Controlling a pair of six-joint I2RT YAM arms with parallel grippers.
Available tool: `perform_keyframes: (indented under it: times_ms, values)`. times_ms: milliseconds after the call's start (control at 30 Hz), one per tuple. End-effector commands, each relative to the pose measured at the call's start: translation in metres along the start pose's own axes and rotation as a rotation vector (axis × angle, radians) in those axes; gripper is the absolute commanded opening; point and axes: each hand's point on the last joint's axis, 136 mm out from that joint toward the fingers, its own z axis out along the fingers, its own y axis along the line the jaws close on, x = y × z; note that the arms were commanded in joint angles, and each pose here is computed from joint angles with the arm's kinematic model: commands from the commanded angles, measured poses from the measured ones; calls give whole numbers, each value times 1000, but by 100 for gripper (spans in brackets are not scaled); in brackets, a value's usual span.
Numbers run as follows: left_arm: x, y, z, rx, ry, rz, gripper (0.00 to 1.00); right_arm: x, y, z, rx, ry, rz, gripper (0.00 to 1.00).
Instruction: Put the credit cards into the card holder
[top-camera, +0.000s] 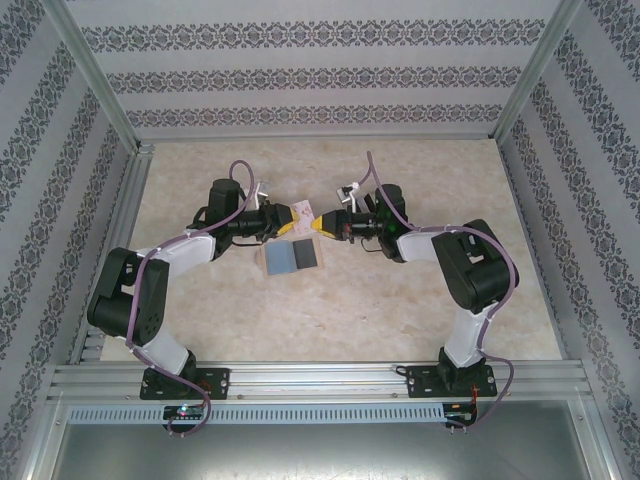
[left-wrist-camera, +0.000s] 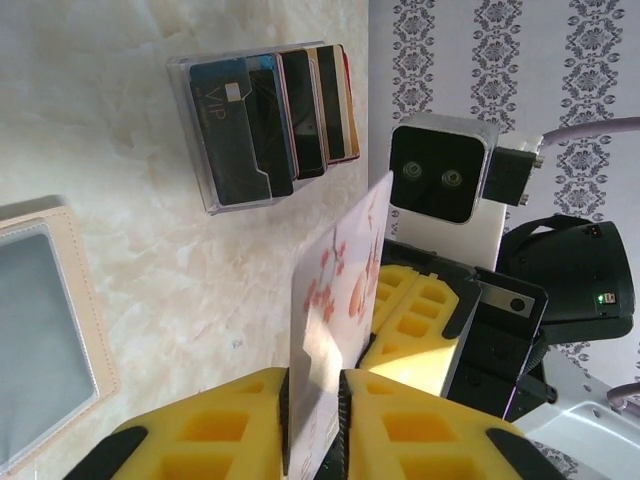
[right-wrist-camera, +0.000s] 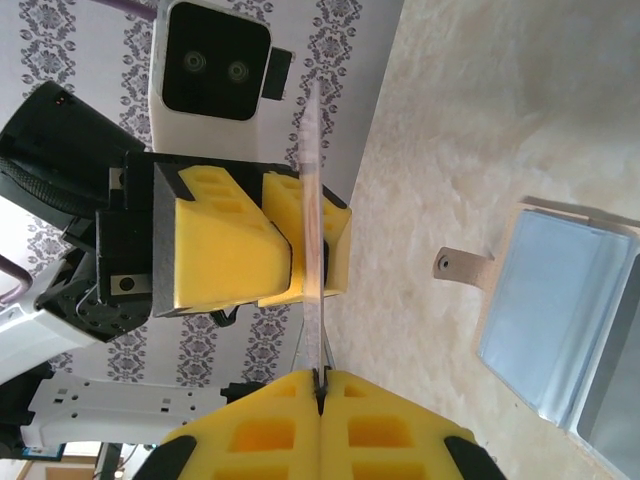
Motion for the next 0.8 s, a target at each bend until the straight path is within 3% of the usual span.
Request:
perform_keyframes:
  times_ms: [0,67,167,300,400,500,767]
  values:
    - [0,-9,-3,40,3,33,21,6,9,11,-37,46,-34,2]
    - [-1,-9,-3,38,2,33,17,6,7,12,-37,49,-31,2]
    - [0,-8,-4,38,3,35,0,6,4,12,-33,47,-20,2]
    - [2,-4,-4,22,3,31,0,4,1,9,-26,36,-16,3]
    - [7,9,-6,-36,15,17,0,3,-4,8,-13,29,-12,20]
    - [13,33,-14,-127,18,-18,0,4,-19,3,38,10,-3,30]
    - [37,83,-26,-317,70,-23,0,22,-79,3,233,41,58,28]
